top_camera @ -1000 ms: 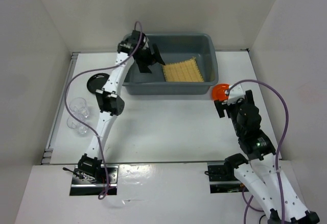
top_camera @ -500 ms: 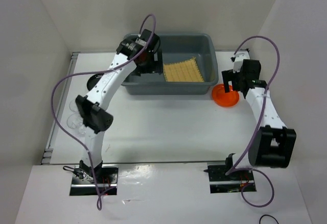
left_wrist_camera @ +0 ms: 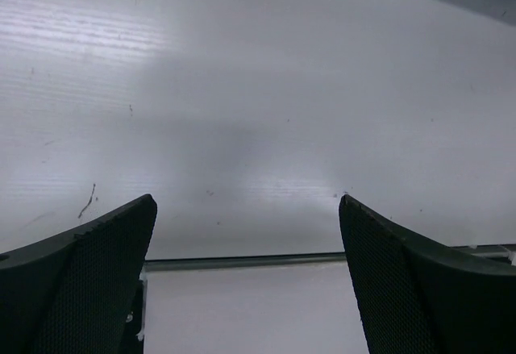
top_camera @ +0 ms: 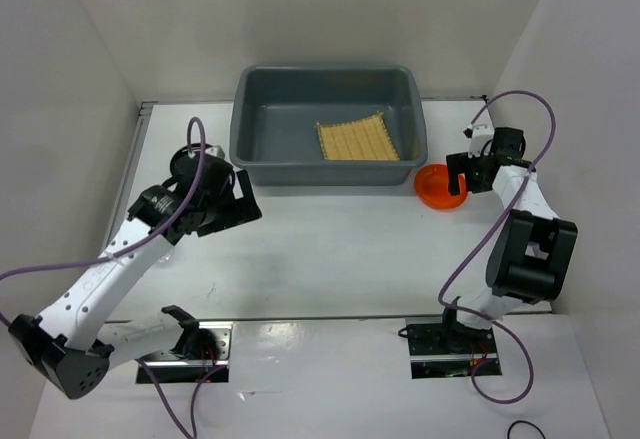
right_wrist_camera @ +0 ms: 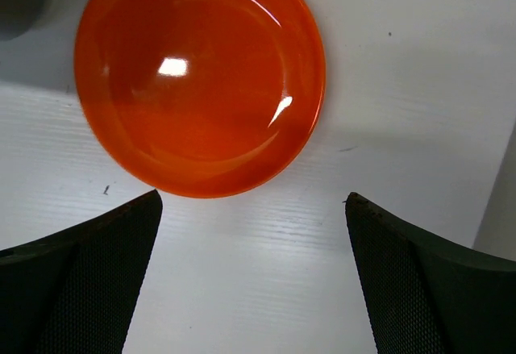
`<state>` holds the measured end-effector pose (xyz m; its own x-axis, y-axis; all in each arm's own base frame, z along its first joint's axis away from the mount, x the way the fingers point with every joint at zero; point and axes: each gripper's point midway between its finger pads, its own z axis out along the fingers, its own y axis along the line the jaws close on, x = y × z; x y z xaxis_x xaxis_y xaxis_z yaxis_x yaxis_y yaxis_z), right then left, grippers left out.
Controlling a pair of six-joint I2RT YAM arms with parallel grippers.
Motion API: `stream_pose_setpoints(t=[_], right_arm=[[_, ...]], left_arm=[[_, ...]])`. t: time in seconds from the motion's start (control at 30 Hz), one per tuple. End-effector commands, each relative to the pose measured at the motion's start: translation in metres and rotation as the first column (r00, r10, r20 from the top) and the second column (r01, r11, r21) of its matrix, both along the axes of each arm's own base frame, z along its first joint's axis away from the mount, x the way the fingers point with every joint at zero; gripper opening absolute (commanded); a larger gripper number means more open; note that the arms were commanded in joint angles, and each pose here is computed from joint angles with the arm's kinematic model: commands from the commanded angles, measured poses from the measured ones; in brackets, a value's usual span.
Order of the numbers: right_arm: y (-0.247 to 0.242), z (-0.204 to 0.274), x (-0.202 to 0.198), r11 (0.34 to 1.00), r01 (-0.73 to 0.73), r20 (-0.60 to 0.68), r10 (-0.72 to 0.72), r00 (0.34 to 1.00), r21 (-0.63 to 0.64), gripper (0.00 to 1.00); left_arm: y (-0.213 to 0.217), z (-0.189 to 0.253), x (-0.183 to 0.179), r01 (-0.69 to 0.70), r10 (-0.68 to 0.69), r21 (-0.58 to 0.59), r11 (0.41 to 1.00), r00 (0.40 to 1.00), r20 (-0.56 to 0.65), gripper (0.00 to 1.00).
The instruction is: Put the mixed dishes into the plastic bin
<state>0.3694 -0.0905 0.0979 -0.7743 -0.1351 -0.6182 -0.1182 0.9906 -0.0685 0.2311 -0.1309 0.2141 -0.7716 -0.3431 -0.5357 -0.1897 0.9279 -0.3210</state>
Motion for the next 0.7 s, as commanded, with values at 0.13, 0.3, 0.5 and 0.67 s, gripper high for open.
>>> stream_pose_setpoints(t=[0.13,0.3,0.5,0.67], right_arm=[[-0.026,-0.054,0.022,0.962,0.043,-0.140,-0.005,0.990,0.271,0.97],[-0.026,-0.069,0.026,0.946,0.067,-0.149,-0.020,0.989,0.316,0.97],[-0.005,-0.101,0.020,0.877,0.088,-0.233,0.028,0.972,0.472,0.82],[0.014,-0.119,0.011,0.814,0.104,-0.282,0.076,0.956,0.571,0.58]], left_arm=[[-0.001,0.001,-0.027,-0.029,0.029,-0.112,0.993,1.000,-0.002,1.00],[0.002,0.003,-0.034,-0.024,0.023,-0.116,0.993,1.000,-0.008,1.00],[-0.002,0.003,-0.035,-0.029,0.027,-0.140,0.990,0.999,-0.020,1.00],[-0.003,0.003,-0.035,-0.045,0.041,-0.152,0.987,0.999,-0.026,1.00]])
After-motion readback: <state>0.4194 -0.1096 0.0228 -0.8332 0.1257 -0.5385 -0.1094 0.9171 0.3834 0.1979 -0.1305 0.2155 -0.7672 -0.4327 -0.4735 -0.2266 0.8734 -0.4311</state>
